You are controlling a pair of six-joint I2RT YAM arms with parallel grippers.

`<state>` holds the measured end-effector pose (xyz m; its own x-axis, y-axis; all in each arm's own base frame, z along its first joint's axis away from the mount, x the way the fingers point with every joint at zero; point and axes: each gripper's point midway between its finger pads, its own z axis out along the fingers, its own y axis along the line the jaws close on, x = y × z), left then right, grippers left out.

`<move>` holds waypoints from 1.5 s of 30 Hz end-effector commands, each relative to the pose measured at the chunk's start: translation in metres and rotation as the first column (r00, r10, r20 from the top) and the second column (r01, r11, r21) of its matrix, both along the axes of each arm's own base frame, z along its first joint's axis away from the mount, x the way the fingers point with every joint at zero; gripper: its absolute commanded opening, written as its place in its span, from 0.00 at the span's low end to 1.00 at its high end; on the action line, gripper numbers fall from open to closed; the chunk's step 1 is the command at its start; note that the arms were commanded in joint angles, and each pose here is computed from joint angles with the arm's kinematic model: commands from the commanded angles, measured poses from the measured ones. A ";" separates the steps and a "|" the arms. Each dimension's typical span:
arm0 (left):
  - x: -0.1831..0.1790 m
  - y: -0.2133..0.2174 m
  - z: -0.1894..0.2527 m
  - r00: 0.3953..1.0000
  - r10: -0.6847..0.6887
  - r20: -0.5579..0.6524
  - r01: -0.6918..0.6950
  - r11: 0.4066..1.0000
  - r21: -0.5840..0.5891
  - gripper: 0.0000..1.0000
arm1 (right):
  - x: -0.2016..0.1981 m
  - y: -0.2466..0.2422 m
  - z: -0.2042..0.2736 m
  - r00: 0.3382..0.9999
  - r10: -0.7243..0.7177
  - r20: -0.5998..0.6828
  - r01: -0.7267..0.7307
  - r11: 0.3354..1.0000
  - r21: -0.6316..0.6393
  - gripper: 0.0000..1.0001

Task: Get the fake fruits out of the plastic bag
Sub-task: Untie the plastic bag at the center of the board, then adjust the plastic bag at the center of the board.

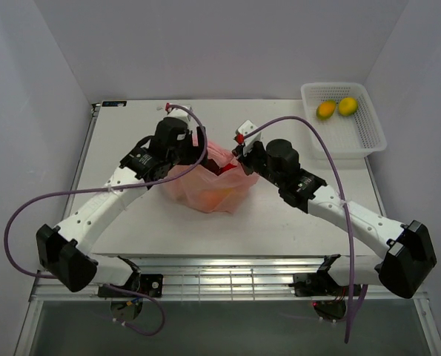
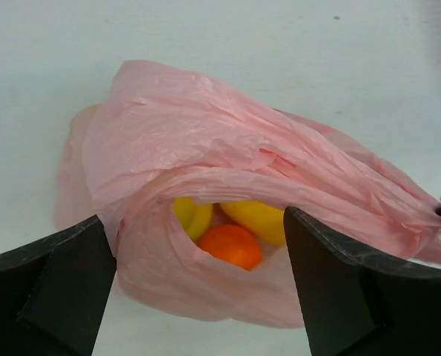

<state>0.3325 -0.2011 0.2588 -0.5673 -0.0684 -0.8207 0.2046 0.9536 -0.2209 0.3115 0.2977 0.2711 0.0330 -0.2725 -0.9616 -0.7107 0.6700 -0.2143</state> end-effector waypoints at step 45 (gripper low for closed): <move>0.220 0.028 0.144 0.871 0.188 0.454 -0.320 0.918 0.233 0.00 | 0.109 -0.074 0.121 0.977 -0.110 0.183 0.110 0.994 0.010 0.08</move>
